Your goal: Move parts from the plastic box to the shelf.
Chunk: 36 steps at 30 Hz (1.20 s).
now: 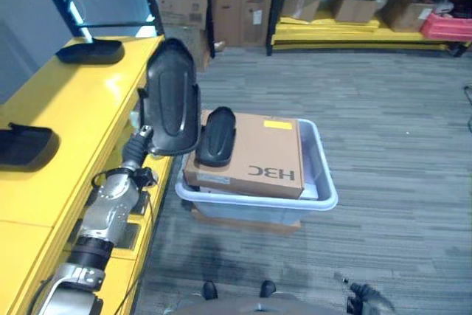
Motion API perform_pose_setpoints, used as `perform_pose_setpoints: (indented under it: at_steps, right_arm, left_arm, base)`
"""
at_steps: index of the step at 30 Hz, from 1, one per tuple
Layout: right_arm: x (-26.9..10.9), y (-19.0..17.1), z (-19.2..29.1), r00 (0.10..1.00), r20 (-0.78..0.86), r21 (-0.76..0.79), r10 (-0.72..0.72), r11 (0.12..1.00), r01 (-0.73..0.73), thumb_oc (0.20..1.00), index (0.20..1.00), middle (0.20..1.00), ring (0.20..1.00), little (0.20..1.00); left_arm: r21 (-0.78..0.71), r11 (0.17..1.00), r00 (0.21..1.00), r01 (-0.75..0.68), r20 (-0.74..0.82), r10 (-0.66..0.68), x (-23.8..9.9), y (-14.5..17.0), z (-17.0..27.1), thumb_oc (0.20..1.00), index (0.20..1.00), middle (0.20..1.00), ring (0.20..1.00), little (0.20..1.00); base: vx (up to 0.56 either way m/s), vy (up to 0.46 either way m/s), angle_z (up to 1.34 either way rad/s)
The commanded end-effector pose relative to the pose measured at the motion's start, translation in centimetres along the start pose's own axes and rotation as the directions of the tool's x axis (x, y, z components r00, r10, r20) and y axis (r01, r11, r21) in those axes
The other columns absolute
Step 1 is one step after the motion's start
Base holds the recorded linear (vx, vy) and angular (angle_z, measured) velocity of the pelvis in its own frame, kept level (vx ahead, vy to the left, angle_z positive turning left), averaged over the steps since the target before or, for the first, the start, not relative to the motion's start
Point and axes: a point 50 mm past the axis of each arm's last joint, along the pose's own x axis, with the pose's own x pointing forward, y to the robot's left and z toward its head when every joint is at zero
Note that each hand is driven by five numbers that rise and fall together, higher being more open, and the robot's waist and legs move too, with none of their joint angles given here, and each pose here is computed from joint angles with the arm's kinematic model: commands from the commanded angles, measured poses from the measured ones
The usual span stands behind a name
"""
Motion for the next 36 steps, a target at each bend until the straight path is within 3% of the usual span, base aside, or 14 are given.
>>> perform_pose_setpoints:
  at_steps: [1,5,9,15,21,28,36]
  right_arm:
    - [-0.2,1.7,-2.7,0.992,-0.045,-0.210,0.115,0.970,-0.122,1.000,1.000,1.000,1.000,1.000]
    - [-0.5,2.7,-4.2,0.984,-0.080,-0.363,0.160,0.915,-0.178,1.000,1.000,1.000,1.000,1.000]
    - [-0.5,2.9,-3.5,0.987,-0.045,-0.422,0.155,0.893,-0.159,1.000,1.000,1.000,1.000,1.000]
    - [-0.5,2.2,-3.8,0.994,-0.016,-0.356,0.107,0.929,-0.106,1.000,1.000,1.000,1.000,1.000]
    - [-0.5,3.3,-2.3,0.990,0.025,-0.452,0.139,0.885,-0.113,1.000,1.000,1.000,1.000,1.000]
    - [-0.9,5.6,0.0,0.978,0.091,-0.368,0.187,0.919,-0.142,1.000,1.000,1.000,1.000,1.000]
    - [-0.9,5.2,0.8,0.974,0.141,-0.256,0.175,0.957,-0.136,1.000,1.000,1.000,1.000,1.000]
  left_arm:
    - [-0.011,0.999,0.938,-0.037,0.344,0.038,-0.4,1.1,6.3,0.200,0.200,0.200,0.200,0.200]
    - [-0.033,0.989,0.901,-0.144,0.408,0.144,-1.9,2.7,7.1,0.200,0.200,0.200,0.200,0.200]
    - [-0.033,0.967,0.847,-0.253,0.475,0.238,-4.2,4.9,8.1,0.200,0.200,0.200,0.200,0.200]
    - [-0.021,0.967,0.830,-0.253,0.510,0.228,-4.8,5.3,8.1,0.200,0.200,0.200,0.200,0.200]
    - [0.008,0.956,0.817,-0.293,0.522,0.246,-4.9,5.2,8.2,0.200,0.200,0.200,0.200,0.200]
    - [0.058,0.962,0.826,-0.268,0.527,0.198,-6.0,6.1,8.7,0.200,0.200,0.200,0.200,0.200]
    - [0.087,0.970,0.821,-0.229,0.552,0.144,-4.1,4.4,10.1,0.200,0.200,0.200,0.200,0.200]
  base:
    - [-0.02,-0.064,1.65]
    - [-0.03,-0.063,0.90]
    - [-0.03,-0.025,0.62]
    - [-0.06,0.066,1.22]
    - [0.10,0.127,1.53]
    - [0.17,0.118,0.15]
    - [0.14,-0.027,0.67]
